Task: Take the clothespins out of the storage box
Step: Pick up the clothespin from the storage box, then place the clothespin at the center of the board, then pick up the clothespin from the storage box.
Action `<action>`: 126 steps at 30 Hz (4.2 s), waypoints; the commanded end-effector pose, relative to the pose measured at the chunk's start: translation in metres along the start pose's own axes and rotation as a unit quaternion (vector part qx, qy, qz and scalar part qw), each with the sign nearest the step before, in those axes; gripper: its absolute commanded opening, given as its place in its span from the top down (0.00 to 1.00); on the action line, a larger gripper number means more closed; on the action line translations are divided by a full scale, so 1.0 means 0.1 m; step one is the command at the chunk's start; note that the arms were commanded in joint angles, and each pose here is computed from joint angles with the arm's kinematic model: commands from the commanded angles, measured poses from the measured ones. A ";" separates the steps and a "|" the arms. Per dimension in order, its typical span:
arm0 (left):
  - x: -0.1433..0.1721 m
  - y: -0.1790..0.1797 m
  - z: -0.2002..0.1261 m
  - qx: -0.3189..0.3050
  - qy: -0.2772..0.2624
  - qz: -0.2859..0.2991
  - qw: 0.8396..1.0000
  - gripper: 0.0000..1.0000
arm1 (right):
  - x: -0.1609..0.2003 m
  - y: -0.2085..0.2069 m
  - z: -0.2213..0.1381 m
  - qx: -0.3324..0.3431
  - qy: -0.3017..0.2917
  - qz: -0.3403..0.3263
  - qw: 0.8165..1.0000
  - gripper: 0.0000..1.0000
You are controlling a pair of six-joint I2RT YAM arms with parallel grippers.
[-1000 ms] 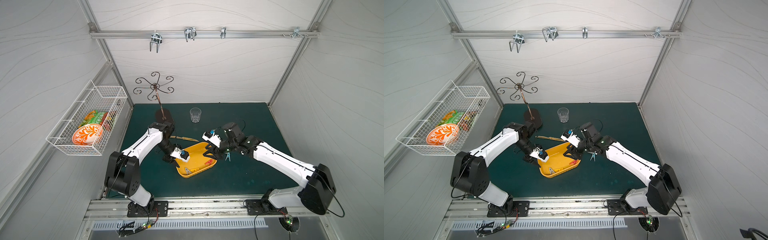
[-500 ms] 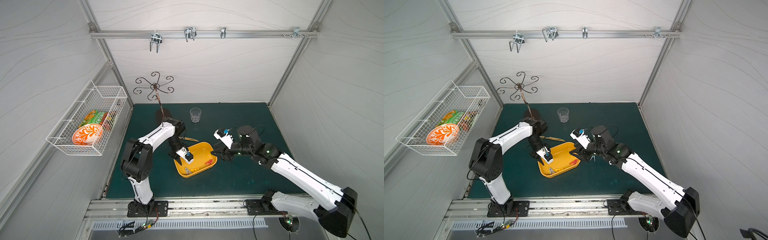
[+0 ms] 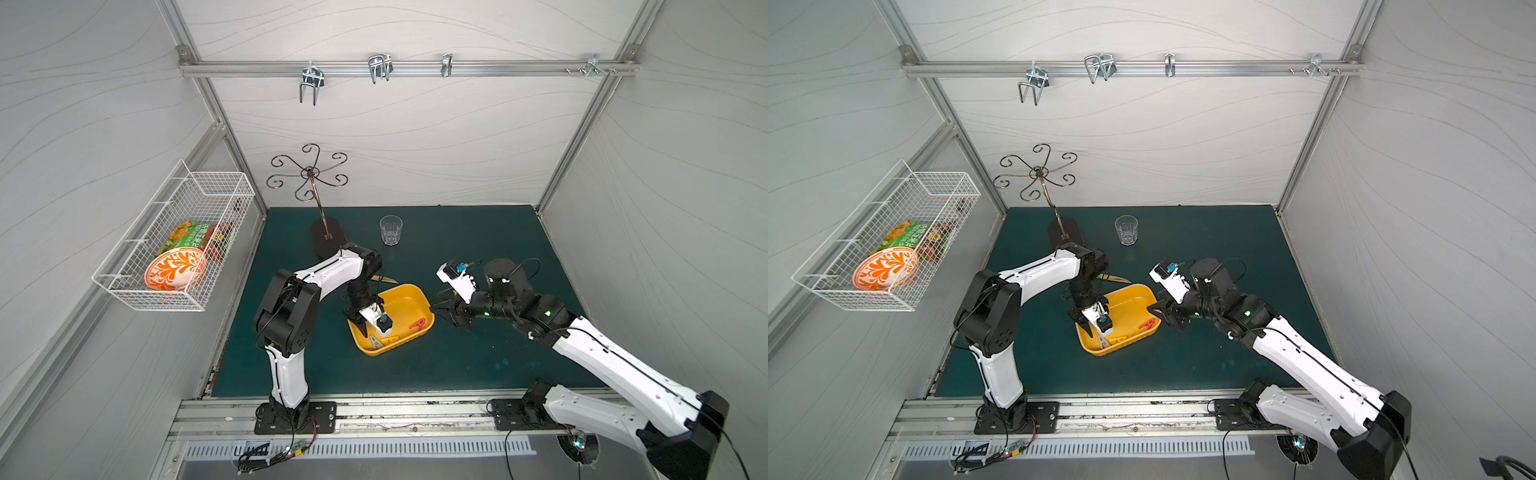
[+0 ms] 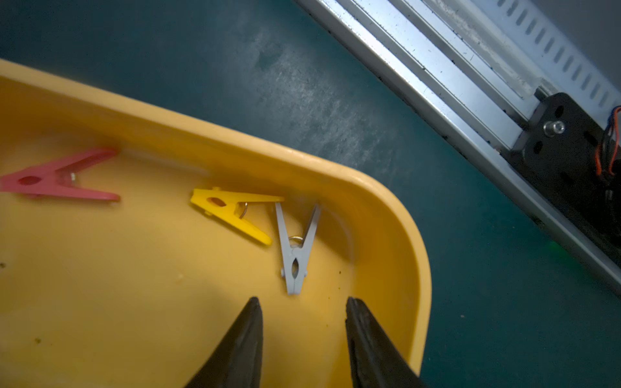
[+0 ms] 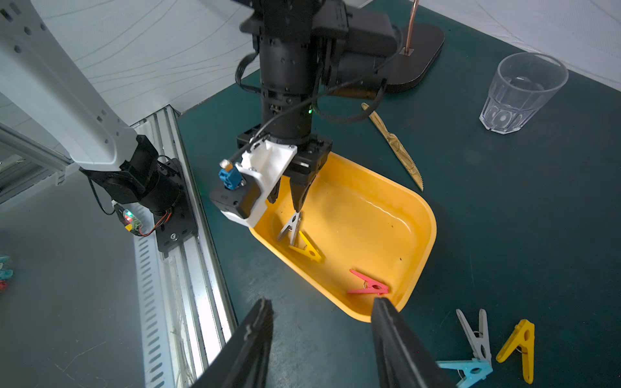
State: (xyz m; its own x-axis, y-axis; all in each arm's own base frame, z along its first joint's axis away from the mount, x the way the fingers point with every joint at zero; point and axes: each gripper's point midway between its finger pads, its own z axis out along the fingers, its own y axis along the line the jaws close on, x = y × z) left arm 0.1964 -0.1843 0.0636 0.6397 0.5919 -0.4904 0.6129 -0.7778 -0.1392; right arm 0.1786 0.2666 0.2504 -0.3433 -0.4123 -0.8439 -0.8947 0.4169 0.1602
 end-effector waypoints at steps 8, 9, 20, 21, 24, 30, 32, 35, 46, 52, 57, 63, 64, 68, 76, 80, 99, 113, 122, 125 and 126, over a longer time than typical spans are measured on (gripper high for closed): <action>0.05 0.18 0.21 -0.030 0.021 0.140 0.990 0.55 | 0.03 0.01 -0.09 0.005 -0.001 0.006 1.000 0.48; 0.06 0.18 0.22 -0.030 0.022 0.139 0.990 0.55 | 0.03 0.01 -0.09 0.006 -0.001 0.005 1.000 0.48; 0.12 0.09 0.32 -0.010 0.027 0.133 0.991 0.61 | 0.04 0.00 -0.09 0.007 -0.002 0.007 1.000 0.48; 0.13 0.07 0.33 -0.007 0.029 0.132 0.991 0.62 | 0.04 -0.01 -0.09 0.008 -0.002 0.006 1.000 0.48; 0.15 0.05 0.35 -0.002 0.030 0.127 0.991 0.64 | 0.03 -0.01 -0.09 0.009 -0.003 0.007 1.000 0.48; 0.21 0.05 0.38 0.008 0.039 0.111 0.993 0.67 | 0.01 -0.02 -0.06 0.009 -0.004 0.003 1.000 0.48; 0.22 0.07 0.38 0.007 0.040 0.101 0.994 0.68 | 0.00 -0.03 -0.05 0.009 -0.004 -0.001 1.000 0.48; 0.24 0.10 0.36 0.004 0.044 0.087 0.995 0.73 | -0.03 -0.03 -0.03 0.007 -0.003 -0.003 1.000 0.48; 0.03 0.43 0.08 -0.060 0.008 -0.004 0.998 0.87 | -0.10 -0.04 -0.03 0.007 -0.008 -0.017 1.000 0.49; -0.22 0.90 -0.42 -0.132 -0.039 -0.095 0.986 0.88 | -0.12 -0.05 -0.07 0.013 -0.010 -0.018 1.000 0.49; -0.40 1.16 -0.65 -0.161 -0.052 -0.129 0.977 0.87 | -0.13 -0.10 -0.15 0.039 -0.016 -0.011 0.999 0.49; -0.59 1.50 -0.73 -0.189 -0.057 -0.152 0.969 0.87 | -0.11 -0.16 -0.36 0.080 -0.031 -0.009 0.996 0.49; -0.62 1.57 -0.74 -0.194 -0.058 -0.156 0.967 0.87 | -0.11 -0.17 -0.40 0.089 -0.035 -0.008 0.995 0.49; -0.66 1.85 -0.70 -0.214 -0.064 -0.176 0.959 0.87 | -0.09 -0.22 -0.57 0.121 -0.048 0.002 0.991 0.49; -0.77 2.30 -0.60 -0.223 -0.082 -0.211 0.948 0.87 | -0.01 -0.20 -0.83 0.145 -0.066 0.029 0.987 0.49; -0.80 2.44 -0.45 -0.220 -0.079 -0.213 0.949 0.87 | 0.07 -0.17 -0.91 0.148 -0.066 0.031 0.986 0.49; -0.67 2.54 -0.11 -0.200 -0.057 -0.236 0.949 0.61 | 0.20 -0.14 -0.96 0.148 -0.060 0.025 0.987 0.49; -0.87 2.43 -0.96 -0.265 -0.137 -0.282 0.912 0.49 | 0.18 0.01 -0.67 0.073 -0.010 0.007 0.997 0.47; -0.75 1.97 -1.75 -0.323 -0.226 -0.361 0.845 0.49 | 0.35 0.05 -0.41 0.032 0.035 0.015 0.999 0.47; -0.71 1.78 -1.91 -0.347 -0.241 -0.384 0.821 0.48 | 0.37 0.00 -0.35 0.040 0.039 0.018 0.998 0.47; -0.70 1.71 -1.96 -0.353 -0.244 -0.389 0.815 0.48 | 0.37 -0.03 -0.33 0.047 0.039 0.020 0.998 0.47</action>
State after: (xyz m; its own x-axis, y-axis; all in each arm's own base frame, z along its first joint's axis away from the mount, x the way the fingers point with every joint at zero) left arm 0.3513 -0.3177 0.2250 -0.1826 0.6240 -0.7598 0.9801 0.1769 -0.0902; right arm 0.1560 0.2205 0.2363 -0.4086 -0.4604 -0.7881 -0.8495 0.5077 0.1439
